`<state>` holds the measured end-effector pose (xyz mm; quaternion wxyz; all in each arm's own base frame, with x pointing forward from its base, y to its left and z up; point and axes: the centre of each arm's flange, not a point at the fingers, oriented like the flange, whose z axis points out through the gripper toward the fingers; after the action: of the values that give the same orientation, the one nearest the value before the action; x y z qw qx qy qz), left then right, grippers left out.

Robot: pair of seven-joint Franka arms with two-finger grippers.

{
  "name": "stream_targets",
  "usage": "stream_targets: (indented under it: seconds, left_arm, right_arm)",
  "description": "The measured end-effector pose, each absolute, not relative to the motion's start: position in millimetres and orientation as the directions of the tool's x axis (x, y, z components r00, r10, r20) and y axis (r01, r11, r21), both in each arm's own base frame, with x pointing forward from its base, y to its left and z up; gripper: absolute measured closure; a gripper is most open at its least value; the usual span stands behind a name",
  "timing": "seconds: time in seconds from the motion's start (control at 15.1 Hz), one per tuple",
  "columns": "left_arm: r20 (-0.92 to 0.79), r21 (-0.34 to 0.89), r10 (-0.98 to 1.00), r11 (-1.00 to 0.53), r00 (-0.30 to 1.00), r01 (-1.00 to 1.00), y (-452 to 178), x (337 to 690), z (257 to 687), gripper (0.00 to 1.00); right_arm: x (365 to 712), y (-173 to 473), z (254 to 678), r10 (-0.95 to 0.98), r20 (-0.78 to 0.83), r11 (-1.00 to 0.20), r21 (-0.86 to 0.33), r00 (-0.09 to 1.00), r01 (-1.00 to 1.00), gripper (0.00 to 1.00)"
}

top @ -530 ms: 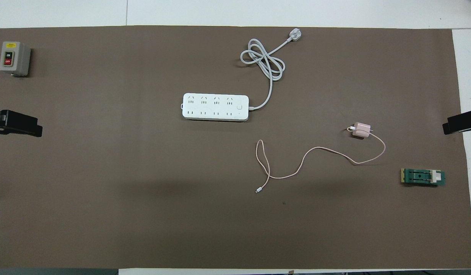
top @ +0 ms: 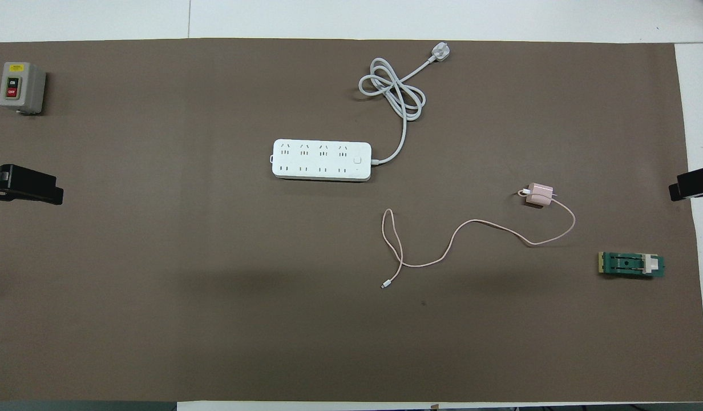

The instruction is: Plug charger into power strip

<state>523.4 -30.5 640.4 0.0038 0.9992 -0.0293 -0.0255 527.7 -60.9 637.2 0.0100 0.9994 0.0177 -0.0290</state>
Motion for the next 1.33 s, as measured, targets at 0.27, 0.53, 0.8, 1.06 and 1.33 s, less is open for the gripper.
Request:
stream_targets:
  seconds: [0.27,0.53,0.8,1.06,1.33]
  left_arm:
    - [-0.051,0.009,-0.059,-0.998,0.997,-0.058,-30.5,523.4,640.4,0.0]
    - [-0.051,0.009,-0.059,-0.998,0.997,-0.058,-30.5,523.4,640.4,0.0]
    - [-0.051,0.009,-0.059,-0.998,0.997,-0.058,-30.5,523.4,640.4,0.0]
    - [-0.051,0.009,-0.059,-0.998,0.997,-0.058,-30.5,523.4,640.4,0.0]
    - [-0.051,0.009,-0.059,-0.998,0.997,-0.058,-30.5,523.4,640.4,0.0]
  right_arm:
    - [527.5,-61.7,636.9,0.033,-0.059,-0.999,0.019,0.998,0.034,0.0]
    - [526.4,-73.1,632.3,-0.002,-0.065,-1.0,0.019,0.998,0.0,0.0]
    - [527.8,-84.2,617.9,-0.213,-0.063,-0.977,0.031,0.975,-0.211,0.0]
    - [528.5,-86.3,592.4,-0.438,-0.104,-0.899,0.04,0.893,-0.436,0.0]
    - [539.8,-106.4,551.9,-0.622,-0.182,-0.773,-0.008,0.761,-0.634,0.0]
